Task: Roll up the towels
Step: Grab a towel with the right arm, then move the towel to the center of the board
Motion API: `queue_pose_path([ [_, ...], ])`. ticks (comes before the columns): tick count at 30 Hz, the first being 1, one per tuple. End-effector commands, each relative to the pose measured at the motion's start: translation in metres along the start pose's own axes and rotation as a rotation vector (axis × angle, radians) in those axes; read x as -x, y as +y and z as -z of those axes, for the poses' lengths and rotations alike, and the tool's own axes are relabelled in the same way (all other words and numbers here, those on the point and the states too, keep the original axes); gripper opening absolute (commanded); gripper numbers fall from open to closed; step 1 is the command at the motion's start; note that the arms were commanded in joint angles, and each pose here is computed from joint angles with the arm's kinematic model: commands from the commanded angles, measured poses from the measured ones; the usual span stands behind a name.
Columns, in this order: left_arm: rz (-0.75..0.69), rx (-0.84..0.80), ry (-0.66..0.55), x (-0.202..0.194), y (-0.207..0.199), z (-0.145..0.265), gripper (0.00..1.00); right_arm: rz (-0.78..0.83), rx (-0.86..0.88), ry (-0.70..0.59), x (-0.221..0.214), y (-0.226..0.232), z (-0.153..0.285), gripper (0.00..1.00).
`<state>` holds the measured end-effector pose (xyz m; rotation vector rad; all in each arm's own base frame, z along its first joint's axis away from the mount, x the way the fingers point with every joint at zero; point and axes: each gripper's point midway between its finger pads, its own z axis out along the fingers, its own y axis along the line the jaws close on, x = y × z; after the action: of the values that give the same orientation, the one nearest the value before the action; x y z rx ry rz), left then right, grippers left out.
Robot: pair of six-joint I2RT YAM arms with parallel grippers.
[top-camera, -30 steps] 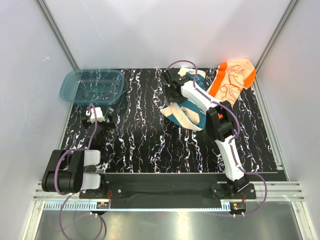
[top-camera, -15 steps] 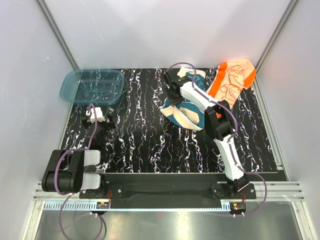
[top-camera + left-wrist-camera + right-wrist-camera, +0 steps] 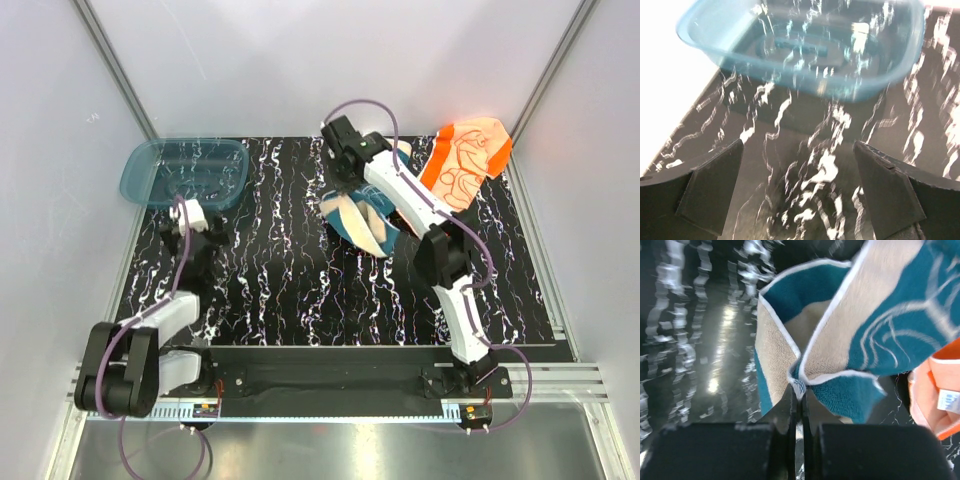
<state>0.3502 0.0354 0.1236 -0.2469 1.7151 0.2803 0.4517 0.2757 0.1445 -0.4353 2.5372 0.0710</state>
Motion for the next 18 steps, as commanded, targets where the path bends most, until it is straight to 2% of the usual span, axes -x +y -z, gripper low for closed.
queue_pose_path([
  [1, 0.123, 0.099, 0.017, 0.048, 0.005, 0.002, 0.99, 0.054, 0.057, -0.206, 0.042, 0.028, 0.109, 0.01],
  [4, 0.272, -0.022, -0.011, 0.074, -0.013, 0.018, 0.99, 0.094, 0.053, -0.226, 0.035, 0.045, 0.139, 0.06],
  [5, 0.303, -0.115, -0.026, 0.079, -0.027, 0.025, 0.99, 0.097, 0.036, -0.204, 0.025, 0.046, 0.139, 0.08],
  [6, 0.365, -0.156, -0.086, 0.096, -0.029, 0.035, 0.99, 0.098, 0.048, -0.217, 0.021, 0.051, 0.153, 0.08],
  [7, 0.559, -0.163, -0.069, 0.090, -0.034, 0.041, 0.99, 0.098, 0.049, -0.216, 0.015, 0.052, 0.157, 0.09],
  [8, 0.666, -0.169, -0.046, 0.085, -0.036, 0.046, 0.99, 0.087, 0.036, -0.171, -0.003, 0.052, 0.145, 0.11],
  [9, 0.710, -0.232, -0.048, 0.090, -0.043, 0.057, 0.99, 0.057, 0.054, -0.194, -0.008, 0.048, 0.163, 0.28],
  [10, 0.629, -0.306, -0.073, 0.097, -0.050, 0.063, 0.99, 0.034, 0.054, -0.130, -0.034, 0.050, 0.144, 0.43],
  [11, 0.614, -0.369, -0.053, 0.100, -0.059, 0.071, 0.99, 0.014, 0.085, -0.108, -0.049, 0.053, 0.142, 0.54],
  [12, 0.602, -0.368, -0.003, 0.094, -0.059, 0.077, 0.99, -0.018, 0.115, -0.133, -0.056, 0.050, 0.157, 0.59],
  [13, 0.581, -0.380, 0.007, 0.096, -0.060, 0.080, 0.99, -0.034, 0.102, -0.056, -0.090, 0.047, 0.137, 0.57],
  [15, 0.553, -0.426, 0.001, 0.108, -0.063, 0.090, 0.99, -0.073, 0.161, -0.095, -0.096, 0.051, 0.143, 0.55],
  [18, 0.506, -0.431, 0.024, 0.106, -0.059, 0.100, 0.99, -0.086, 0.171, -0.048, -0.118, 0.054, 0.133, 0.52],
])
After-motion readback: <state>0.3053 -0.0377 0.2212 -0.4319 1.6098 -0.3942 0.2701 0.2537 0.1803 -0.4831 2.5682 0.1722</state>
